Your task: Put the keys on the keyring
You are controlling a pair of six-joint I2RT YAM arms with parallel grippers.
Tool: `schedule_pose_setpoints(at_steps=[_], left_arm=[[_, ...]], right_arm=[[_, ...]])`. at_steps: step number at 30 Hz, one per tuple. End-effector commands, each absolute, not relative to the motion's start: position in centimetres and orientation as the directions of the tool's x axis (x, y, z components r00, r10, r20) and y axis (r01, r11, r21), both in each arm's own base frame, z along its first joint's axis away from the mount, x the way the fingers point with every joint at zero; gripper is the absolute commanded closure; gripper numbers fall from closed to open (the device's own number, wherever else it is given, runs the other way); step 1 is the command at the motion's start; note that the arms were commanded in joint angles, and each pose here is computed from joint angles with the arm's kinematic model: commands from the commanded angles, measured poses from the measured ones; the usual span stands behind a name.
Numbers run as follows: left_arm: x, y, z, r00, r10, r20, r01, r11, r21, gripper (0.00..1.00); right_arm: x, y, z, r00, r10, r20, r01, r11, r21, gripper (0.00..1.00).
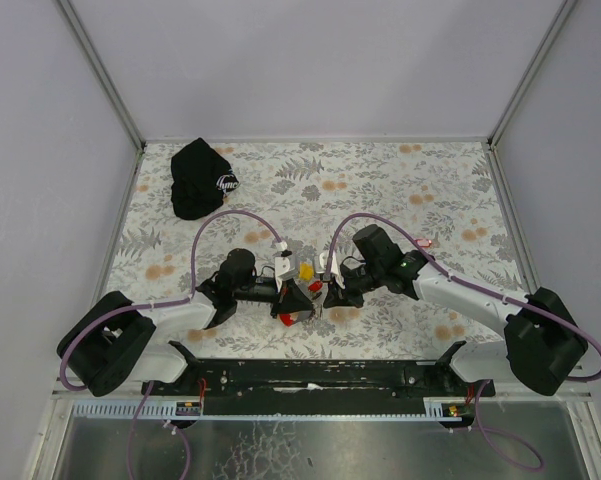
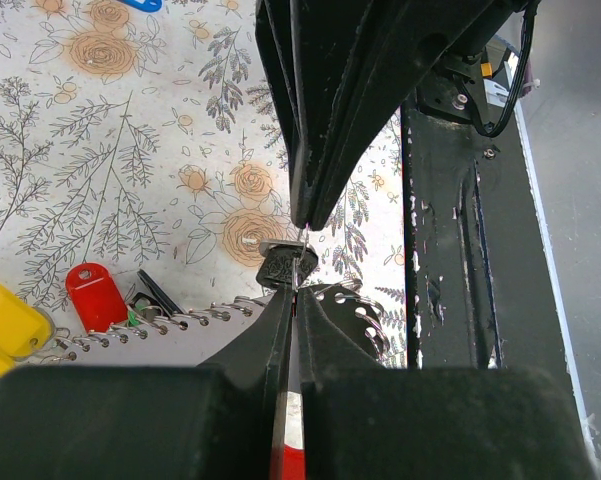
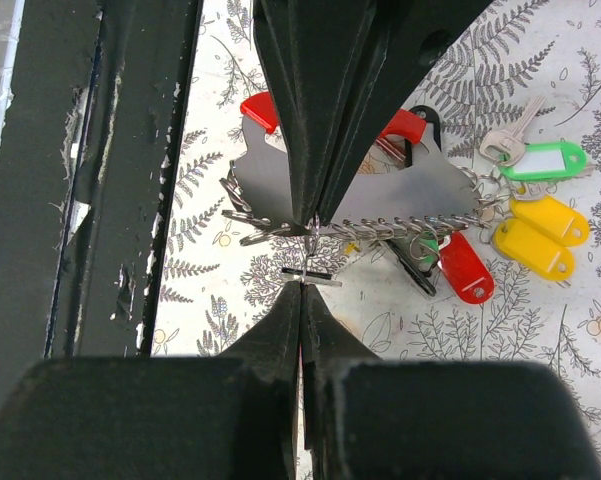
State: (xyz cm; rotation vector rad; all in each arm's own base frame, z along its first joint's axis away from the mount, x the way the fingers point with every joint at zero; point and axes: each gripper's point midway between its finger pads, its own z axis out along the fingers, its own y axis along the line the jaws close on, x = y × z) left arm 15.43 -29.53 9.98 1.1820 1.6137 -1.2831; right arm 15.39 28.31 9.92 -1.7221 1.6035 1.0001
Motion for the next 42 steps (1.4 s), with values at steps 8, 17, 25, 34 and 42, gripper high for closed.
schedule_pose_setpoints(at_steps=[8,17,25,34,42], left_arm=[[16.33,-30.2,11.7,-0.239,0.166,-0.957,0.971,0.053,-0.233,1.0],[16.25,-30.22,11.67,-0.242,0.167,-0.956,0.97,0.045,-0.237,1.0],[16.22,-30.29,11.7,-0.242,0.169,-0.955,0.97,0.039,-0.239,1.0],[16.21,-30.3,11.69,-0.242,0.169,-0.955,0.97,0.04,-0.238,1.0],[16.3,-30.26,11.62,-0.242,0.173,-0.955,0.97,0.046,-0.238,1.0]], right_arm=[[15.96,29.05,11.98,0.046,-0.522,-0.852,-0.993,-0.117,0.018,1.0],[16.01,29.17,12.03,0.048,-0.519,-0.854,-0.993,-0.118,0.016,1.0],[16.0,29.25,12.01,0.046,-0.517,-0.855,-0.992,-0.121,0.02,1.0],[16.12,29.14,12.01,0.047,-0.521,-0.852,-0.994,-0.112,0.013,1.0],[16.19,28.79,12.07,0.048,-0.529,-0.847,-0.995,-0.096,0.003,1.0]])
